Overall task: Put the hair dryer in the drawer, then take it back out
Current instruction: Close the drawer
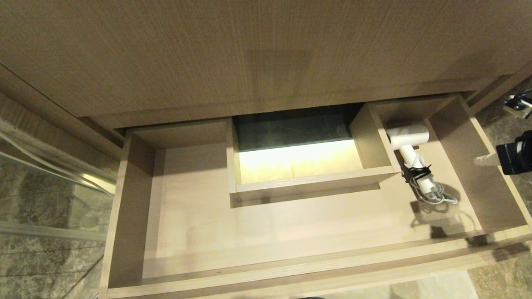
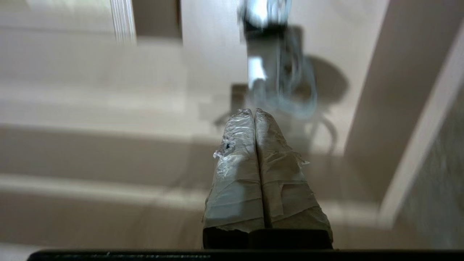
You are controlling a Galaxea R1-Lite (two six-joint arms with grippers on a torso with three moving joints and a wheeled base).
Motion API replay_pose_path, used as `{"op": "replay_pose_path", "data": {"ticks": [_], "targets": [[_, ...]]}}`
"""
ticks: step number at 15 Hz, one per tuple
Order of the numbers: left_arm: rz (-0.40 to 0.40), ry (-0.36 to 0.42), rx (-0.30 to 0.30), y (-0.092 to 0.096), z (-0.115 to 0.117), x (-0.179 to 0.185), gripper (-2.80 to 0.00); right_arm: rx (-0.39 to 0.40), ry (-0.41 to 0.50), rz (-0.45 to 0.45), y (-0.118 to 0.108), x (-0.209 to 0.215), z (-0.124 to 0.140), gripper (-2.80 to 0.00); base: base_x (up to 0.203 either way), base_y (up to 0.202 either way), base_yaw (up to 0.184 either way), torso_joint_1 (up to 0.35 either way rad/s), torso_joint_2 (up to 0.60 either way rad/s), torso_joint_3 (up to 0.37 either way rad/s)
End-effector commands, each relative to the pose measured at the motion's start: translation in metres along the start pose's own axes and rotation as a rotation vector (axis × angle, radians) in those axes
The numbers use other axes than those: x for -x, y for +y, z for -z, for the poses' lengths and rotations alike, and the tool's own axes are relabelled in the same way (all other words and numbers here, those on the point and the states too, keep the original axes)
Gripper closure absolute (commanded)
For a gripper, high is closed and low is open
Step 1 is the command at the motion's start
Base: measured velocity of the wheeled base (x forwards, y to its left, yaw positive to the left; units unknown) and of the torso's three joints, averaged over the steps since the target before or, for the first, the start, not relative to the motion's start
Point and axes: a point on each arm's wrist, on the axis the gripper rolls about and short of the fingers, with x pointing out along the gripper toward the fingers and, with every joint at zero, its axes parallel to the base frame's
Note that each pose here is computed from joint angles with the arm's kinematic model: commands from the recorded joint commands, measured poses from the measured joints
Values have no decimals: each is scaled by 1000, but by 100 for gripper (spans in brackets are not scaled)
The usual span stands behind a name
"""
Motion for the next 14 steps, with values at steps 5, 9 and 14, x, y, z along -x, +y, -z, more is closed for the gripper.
{"op": "replay_pose_path", "data": {"ticks": [5,9,14], "targets": [[-1,1,-1,0,0,0,0,24,224,87,45,48,88,0,0,0,0,0,0,0],[-1,1,-1,0,0,0,0,62,374,122,52,44,118,0,0,0,0,0,0,0],[1,1,0,0,0,0,0,68,468,88,57,36,139,0,0,0,0,0,0,0]]}}
